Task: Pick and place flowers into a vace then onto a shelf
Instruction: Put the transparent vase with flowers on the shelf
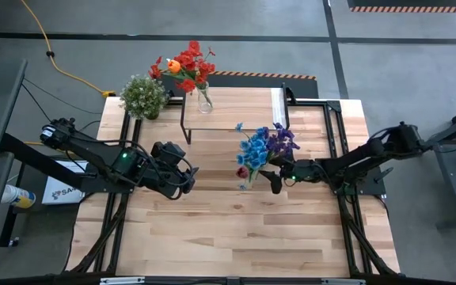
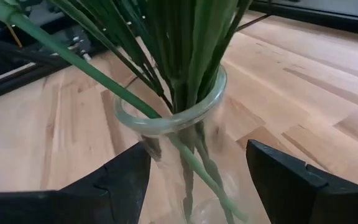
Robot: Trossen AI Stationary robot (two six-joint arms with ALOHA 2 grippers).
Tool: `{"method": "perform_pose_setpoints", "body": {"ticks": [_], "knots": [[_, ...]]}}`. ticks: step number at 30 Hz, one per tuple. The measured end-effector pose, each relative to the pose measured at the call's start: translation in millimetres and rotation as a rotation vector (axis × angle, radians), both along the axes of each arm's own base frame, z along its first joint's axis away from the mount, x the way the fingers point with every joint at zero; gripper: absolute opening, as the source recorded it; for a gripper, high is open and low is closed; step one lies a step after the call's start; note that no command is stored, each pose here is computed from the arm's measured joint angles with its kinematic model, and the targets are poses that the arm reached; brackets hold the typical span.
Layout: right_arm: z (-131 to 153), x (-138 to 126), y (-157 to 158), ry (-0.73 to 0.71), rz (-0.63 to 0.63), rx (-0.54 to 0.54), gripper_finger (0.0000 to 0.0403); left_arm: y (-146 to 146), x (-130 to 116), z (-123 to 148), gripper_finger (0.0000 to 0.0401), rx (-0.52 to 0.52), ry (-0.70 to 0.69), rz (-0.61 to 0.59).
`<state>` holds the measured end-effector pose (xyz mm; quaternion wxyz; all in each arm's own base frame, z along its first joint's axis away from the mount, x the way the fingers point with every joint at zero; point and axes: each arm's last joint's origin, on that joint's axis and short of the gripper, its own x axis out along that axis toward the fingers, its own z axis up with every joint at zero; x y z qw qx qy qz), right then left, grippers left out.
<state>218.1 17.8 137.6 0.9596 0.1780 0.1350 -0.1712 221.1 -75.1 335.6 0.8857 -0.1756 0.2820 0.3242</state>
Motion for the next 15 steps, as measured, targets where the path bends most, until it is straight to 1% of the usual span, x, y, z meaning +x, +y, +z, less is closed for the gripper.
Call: {"method": "perform_pose_setpoints", "body": {"ticks": [3,10,15], "knots": [[-3.5,3.1,-5.1,-0.007,-0.019,0.002,0.0255,0.0,0.0,0.0,0.0376,0.000,0.000,0.000],[-5.2,8.6,-12.5,-0.030,-0.012,0.018,0.0255,0.2,-0.4,-0.4,0.0376,0.003,0.006,0.000],[1.0,19.2,-12.2,-0.032,0.009,-0.044,0.0255,0.2,-0.5,-0.5,0.0376,0.003,0.007,0.000]]}}
